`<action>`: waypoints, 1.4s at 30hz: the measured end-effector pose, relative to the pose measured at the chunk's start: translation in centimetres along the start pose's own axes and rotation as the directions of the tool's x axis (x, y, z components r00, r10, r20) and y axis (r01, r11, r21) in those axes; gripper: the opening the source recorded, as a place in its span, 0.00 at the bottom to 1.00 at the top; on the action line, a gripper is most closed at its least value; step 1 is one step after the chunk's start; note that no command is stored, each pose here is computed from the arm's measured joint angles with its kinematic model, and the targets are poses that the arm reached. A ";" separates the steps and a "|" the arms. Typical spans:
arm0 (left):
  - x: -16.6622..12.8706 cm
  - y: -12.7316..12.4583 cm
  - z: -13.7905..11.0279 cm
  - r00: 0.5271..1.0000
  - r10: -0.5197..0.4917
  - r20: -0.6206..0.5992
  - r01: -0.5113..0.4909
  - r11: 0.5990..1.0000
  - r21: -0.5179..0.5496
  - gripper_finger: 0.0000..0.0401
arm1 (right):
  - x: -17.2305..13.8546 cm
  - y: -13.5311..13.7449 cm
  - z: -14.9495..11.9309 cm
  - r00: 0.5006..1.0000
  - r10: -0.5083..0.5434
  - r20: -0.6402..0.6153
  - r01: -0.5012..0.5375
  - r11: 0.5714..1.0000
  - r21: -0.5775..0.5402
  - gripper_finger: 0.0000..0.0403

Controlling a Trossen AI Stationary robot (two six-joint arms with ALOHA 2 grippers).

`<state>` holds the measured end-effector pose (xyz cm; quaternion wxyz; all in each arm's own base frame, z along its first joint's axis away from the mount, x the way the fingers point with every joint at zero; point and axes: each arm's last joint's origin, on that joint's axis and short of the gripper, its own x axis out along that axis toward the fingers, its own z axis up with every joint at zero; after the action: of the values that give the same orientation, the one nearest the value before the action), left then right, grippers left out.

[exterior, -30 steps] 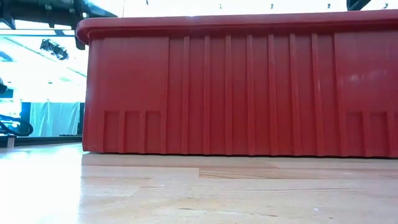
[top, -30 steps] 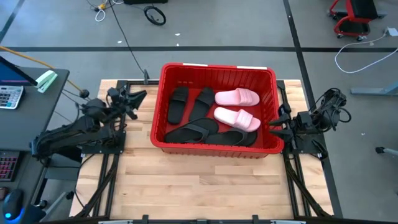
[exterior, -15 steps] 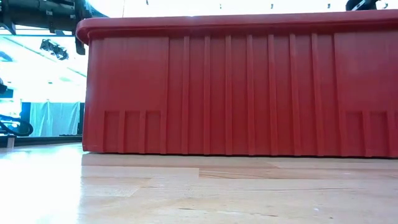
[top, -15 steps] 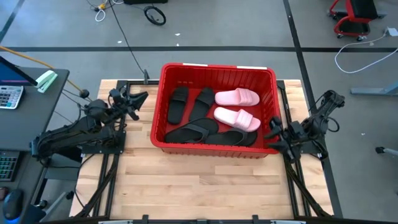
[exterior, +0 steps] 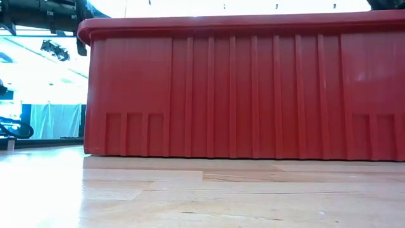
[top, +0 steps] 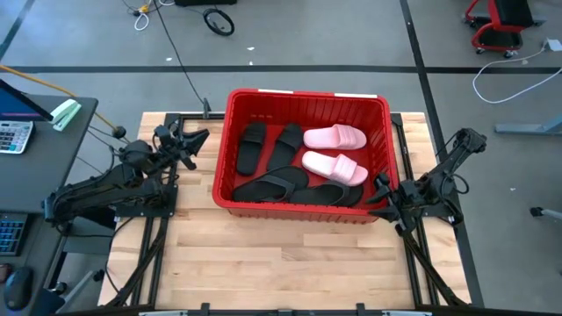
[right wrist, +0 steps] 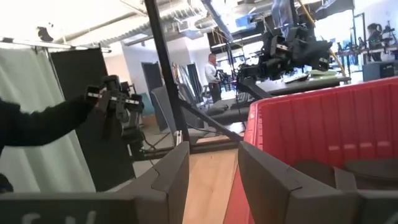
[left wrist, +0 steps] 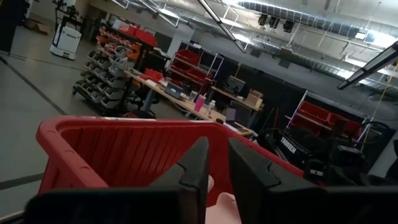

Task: Pick and place slides into bin
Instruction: Return to Home Position

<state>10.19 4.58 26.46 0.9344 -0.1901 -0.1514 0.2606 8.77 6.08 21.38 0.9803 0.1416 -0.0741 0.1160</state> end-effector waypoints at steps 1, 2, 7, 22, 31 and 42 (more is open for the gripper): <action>0.0 0.0 0.0 1.000 0.000 0.000 0.000 1.000 0.000 0.17 | 0.0 0.0 -0.1 1.000 0.000 -0.004 0.000 1.000 -0.007 0.36; 0.0 0.0 0.0 1.000 0.000 0.000 0.000 1.000 0.000 0.17 | 0.0 0.0 -0.1 1.000 -0.001 -0.010 0.001 1.000 -0.013 0.36; 0.0 0.0 0.0 1.000 0.000 0.000 0.000 1.000 0.000 0.16 | 0.0 0.0 0.0 1.000 -0.003 -0.021 0.003 1.000 -0.023 0.36; 0.0 0.0 0.0 1.000 -0.001 0.000 0.001 1.000 0.016 0.18 | 0.1 0.5 2.8 0.999 0.003 0.042 -0.002 1.000 -0.006 0.36; 0.0 0.0 0.0 1.000 -0.002 0.001 0.002 1.000 0.016 0.15 | 0.0 -0.1 -0.4 0.976 -0.056 -0.212 0.021 0.987 -0.161 0.36; -0.3 -1.3 -0.5 0.992 -0.115 -0.050 0.115 0.993 -0.011 0.18 | -0.1 -0.3 -0.9 0.983 -0.044 -0.181 0.017 0.988 -0.151 0.36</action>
<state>10.66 3.23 26.51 0.9506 -0.1916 -0.1393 0.2008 8.80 6.08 20.39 0.9925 0.0576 0.0104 0.1077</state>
